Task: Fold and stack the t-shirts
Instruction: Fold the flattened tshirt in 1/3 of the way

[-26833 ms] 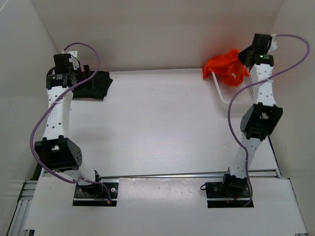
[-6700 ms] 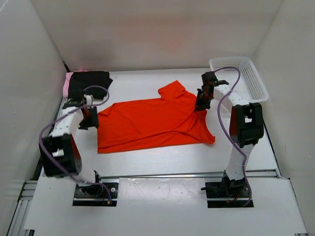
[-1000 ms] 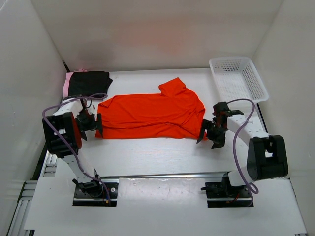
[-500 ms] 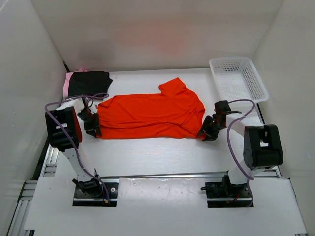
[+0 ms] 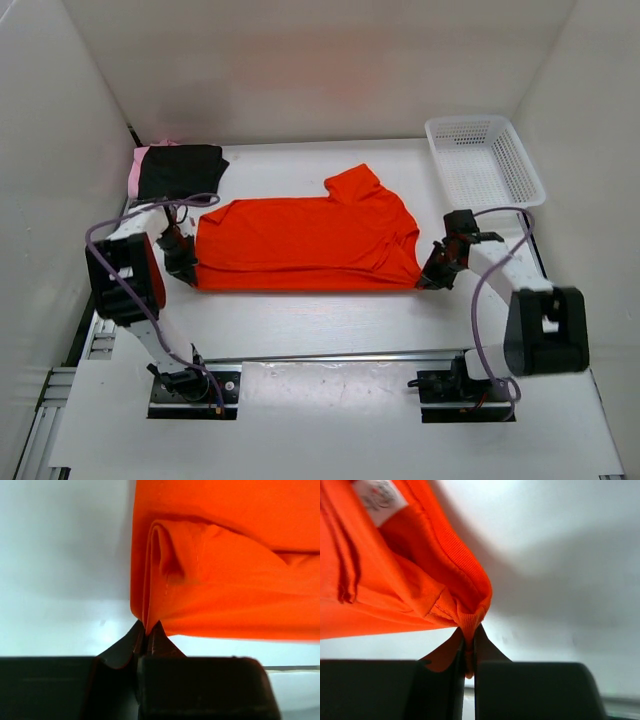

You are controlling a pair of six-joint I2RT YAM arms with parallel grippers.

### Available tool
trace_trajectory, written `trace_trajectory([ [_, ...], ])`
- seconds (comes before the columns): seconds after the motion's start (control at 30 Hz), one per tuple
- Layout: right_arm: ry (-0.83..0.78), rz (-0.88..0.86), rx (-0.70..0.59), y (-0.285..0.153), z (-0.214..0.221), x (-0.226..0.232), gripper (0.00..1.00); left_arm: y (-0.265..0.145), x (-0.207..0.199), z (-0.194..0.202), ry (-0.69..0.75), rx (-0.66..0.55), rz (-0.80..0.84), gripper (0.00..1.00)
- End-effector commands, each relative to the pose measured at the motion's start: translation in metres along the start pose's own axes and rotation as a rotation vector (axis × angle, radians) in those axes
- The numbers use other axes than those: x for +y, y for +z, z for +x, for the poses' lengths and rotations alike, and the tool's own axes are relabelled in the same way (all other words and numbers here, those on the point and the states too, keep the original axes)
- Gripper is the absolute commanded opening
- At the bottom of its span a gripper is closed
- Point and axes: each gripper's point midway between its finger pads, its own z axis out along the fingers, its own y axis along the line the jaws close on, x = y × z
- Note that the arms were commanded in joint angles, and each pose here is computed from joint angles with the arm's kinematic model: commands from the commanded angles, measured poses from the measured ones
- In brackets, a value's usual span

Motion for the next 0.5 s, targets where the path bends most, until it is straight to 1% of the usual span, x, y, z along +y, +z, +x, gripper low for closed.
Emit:
trace_trajectory([
  [0.0,0.065,0.129,0.090,-0.019,0.051,-0.042,0.00,-0.024,0.027,0.034,0.003,-0.009,-0.159,0.10],
  [0.07,0.131,0.096,0.116,-0.018,0.073,-0.044,0.00,-0.020,0.031,0.054,0.003,0.040,-0.180,0.10],
  [0.1,0.165,0.085,0.195,-0.012,0.100,-0.052,0.00,-0.019,0.031,0.063,0.003,0.059,-0.180,0.10],
  [0.13,0.187,0.085,0.215,-0.010,0.110,-0.055,0.00,-0.012,0.033,0.081,0.004,0.103,-0.189,0.10],
  [0.17,0.217,0.083,0.207,-0.010,0.116,-0.058,0.00,-0.010,0.036,0.089,0.005,0.117,-0.205,0.10],
  [0.2,0.239,0.097,0.238,-0.005,0.131,-0.067,0.01,-0.006,0.038,0.103,0.006,0.140,-0.214,0.10],
  [0.27,0.267,0.089,0.223,-0.003,0.139,-0.072,0.27,-0.004,0.041,0.116,0.007,0.158,-0.227,0.38],
  [0.3,0.268,0.080,0.228,-0.003,0.143,-0.073,0.41,-0.003,0.046,0.119,0.009,0.155,-0.253,0.55],
  [0.33,0.266,0.072,0.219,-0.002,0.145,-0.074,0.53,-0.004,0.049,0.118,0.010,0.137,-0.275,0.67],
  [0.37,0.263,0.066,0.213,-0.003,0.144,-0.073,0.58,-0.005,0.054,0.116,0.011,0.128,-0.304,0.74],
  [0.4,0.264,0.067,0.214,-0.004,0.145,-0.073,0.59,-0.015,0.065,0.106,0.022,0.092,-0.384,0.74],
  [0.43,0.253,0.065,0.213,-0.006,0.143,-0.072,0.59,-0.025,0.069,0.092,0.042,0.034,-0.436,0.74],
  [0.47,0.251,0.074,0.204,-0.008,0.142,-0.073,0.59,-0.049,0.069,0.062,0.051,-0.074,-0.486,0.75],
])
